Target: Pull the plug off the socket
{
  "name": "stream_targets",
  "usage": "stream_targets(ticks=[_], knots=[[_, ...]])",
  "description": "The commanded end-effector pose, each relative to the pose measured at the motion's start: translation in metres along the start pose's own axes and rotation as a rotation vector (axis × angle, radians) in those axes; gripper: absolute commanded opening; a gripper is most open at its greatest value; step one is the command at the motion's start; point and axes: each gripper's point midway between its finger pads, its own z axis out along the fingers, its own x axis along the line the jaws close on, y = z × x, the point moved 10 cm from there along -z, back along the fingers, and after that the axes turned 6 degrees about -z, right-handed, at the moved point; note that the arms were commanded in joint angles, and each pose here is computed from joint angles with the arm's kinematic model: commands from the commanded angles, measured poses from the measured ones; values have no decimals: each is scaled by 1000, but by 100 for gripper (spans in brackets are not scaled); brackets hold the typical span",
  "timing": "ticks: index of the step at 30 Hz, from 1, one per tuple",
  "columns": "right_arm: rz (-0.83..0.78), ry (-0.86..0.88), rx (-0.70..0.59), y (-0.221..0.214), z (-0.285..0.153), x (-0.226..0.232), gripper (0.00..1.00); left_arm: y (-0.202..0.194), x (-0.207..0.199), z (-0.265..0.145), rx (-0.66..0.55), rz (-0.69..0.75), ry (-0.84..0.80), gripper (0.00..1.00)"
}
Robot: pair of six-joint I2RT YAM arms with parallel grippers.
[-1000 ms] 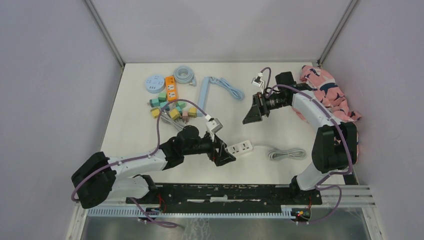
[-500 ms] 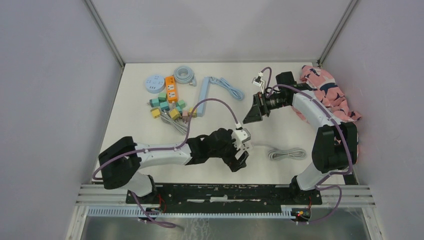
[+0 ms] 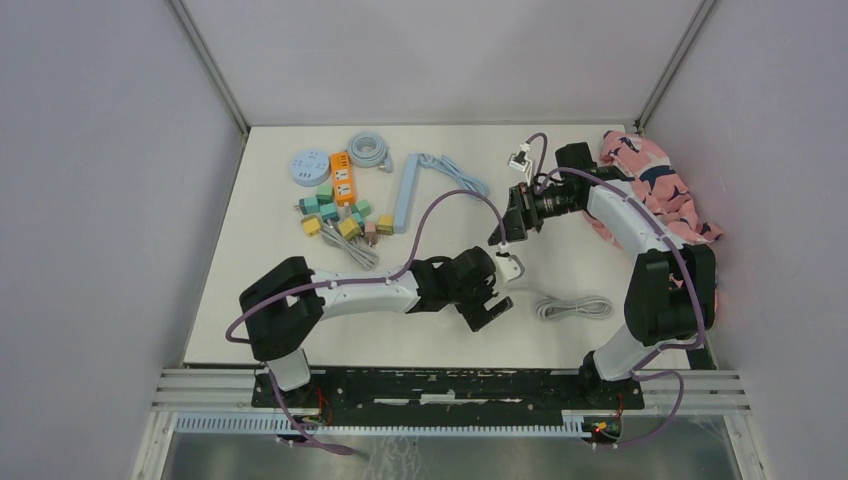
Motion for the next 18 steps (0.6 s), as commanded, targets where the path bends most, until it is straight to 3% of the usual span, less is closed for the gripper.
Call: stream_targets(ticks=[1,15,18], knots=[[-60,21,-35,14,-5,7,100,17,8,2,-22,100,75,99],[-60,17,-40,14,-6,8,100,9,30,20,32,38,68,100],[-58,17,-41,14,-7,7,100,6,30,22,42,33,62,96]])
